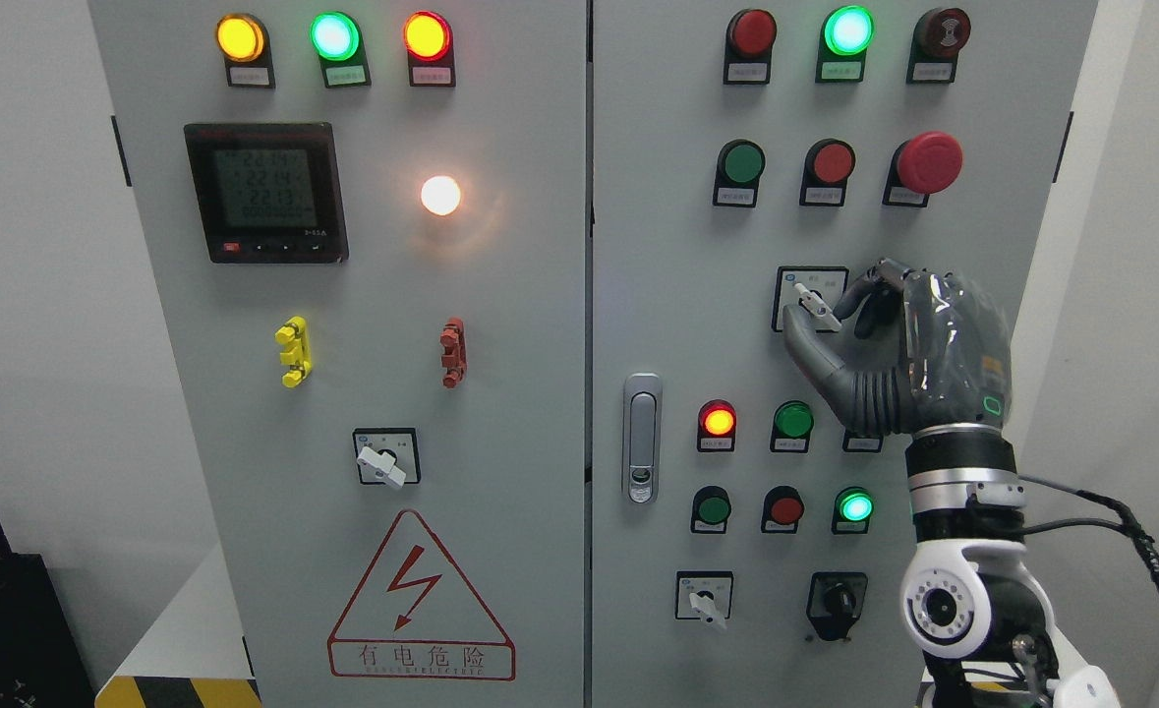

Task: Rotate and turn off gray switch

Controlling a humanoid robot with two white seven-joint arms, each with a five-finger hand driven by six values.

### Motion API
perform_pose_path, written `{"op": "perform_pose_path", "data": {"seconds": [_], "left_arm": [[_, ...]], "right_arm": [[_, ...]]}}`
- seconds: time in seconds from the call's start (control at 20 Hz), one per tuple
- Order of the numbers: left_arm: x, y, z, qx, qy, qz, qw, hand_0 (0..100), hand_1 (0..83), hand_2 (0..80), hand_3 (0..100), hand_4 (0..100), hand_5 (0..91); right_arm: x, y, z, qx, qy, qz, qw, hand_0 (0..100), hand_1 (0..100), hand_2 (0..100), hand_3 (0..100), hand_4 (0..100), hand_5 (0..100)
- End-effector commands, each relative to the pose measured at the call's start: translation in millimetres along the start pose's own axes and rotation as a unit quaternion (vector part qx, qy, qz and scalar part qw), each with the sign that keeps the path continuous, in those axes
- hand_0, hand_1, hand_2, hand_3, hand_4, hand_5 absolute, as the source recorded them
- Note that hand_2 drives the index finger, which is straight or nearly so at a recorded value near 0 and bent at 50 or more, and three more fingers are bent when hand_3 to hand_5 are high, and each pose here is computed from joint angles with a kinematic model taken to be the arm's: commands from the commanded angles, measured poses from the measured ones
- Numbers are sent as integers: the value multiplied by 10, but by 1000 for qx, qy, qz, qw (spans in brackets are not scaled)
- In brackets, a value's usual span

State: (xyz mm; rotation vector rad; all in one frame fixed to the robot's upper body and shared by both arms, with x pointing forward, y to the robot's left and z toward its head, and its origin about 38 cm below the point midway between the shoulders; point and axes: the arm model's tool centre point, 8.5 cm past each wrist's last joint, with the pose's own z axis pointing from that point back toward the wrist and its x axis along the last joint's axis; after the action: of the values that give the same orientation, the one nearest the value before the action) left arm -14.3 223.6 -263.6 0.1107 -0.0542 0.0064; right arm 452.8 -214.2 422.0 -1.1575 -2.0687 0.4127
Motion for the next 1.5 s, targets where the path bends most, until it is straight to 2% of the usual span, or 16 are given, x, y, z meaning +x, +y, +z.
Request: {"op": "perform_pose_path", "data": {"seconds": [0.0, 0.6, 0.9, 1.2, 1.45], "left_arm": [[-91, -2, 12, -1, 14, 11, 1000, 120, 389, 0, 0, 0, 0], [-91, -2, 12, -1, 14, 10, 1000, 120, 389, 0, 0, 0, 0], [-82, -2, 11, -1, 13, 11, 1000, 120, 389, 0, 0, 0, 0], [-82, -1, 11, 0, 13, 11, 1000, 120, 389, 0, 0, 0, 0], [-82, -2, 11, -1, 13, 11, 1000, 120, 389, 0, 0, 0, 0]], "right_arm": [[13, 34, 0, 3, 0, 0, 1000, 239, 429, 653, 848, 731, 892], [39, 26, -15, 1, -2, -2, 1000, 282, 413, 680, 870, 749, 942], [35, 36, -14, 2, -1, 3, 1000, 280, 451, 687, 876, 752, 947], [46, 38, -17, 2, -2, 2, 1000, 391, 441, 698, 881, 756, 950], [51, 42, -16, 3, -3, 2, 1000, 415, 438, 705, 891, 761, 950]]}}
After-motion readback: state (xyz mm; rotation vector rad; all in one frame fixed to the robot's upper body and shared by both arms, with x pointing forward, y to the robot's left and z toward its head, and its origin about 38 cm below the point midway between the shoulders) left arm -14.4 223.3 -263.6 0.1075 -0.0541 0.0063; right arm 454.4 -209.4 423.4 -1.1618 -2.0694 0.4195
